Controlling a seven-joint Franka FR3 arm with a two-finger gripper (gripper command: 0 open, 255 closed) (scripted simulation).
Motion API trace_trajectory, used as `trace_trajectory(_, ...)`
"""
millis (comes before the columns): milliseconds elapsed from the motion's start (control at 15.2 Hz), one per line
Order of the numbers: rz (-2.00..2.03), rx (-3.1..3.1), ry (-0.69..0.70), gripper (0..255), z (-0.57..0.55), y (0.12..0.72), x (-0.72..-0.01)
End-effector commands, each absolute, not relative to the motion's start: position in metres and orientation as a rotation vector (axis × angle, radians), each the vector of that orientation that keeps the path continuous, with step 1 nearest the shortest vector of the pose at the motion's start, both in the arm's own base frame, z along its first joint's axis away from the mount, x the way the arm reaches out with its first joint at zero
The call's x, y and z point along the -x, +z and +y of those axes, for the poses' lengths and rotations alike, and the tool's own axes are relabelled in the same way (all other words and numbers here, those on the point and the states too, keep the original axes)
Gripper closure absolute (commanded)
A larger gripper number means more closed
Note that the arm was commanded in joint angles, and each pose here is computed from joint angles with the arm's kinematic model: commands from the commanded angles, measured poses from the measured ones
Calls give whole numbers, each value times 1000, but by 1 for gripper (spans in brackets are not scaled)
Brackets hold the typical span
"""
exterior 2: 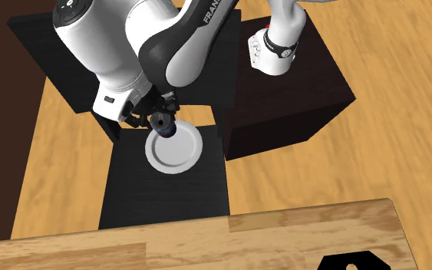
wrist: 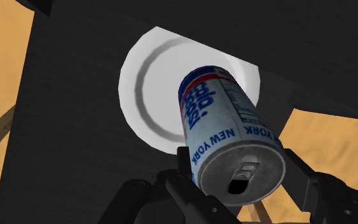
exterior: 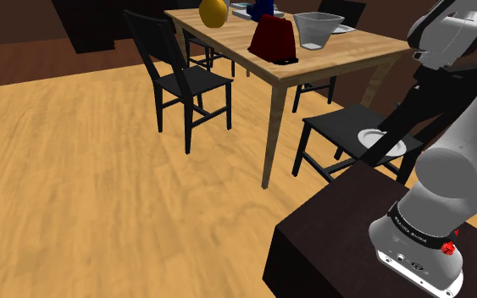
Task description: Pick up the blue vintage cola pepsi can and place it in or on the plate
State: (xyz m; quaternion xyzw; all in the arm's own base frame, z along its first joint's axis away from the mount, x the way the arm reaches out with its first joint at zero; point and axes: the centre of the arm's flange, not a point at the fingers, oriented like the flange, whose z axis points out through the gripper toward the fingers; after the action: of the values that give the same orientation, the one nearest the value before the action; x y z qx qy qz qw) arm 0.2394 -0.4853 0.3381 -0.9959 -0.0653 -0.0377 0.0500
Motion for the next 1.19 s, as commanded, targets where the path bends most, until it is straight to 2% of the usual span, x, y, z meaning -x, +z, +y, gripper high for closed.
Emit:
trace_trajectory(0,-201,3033,-115,255,-486,330,-233)
trace_trajectory(1122,-201,3033,-115,255,-486,241,-233)
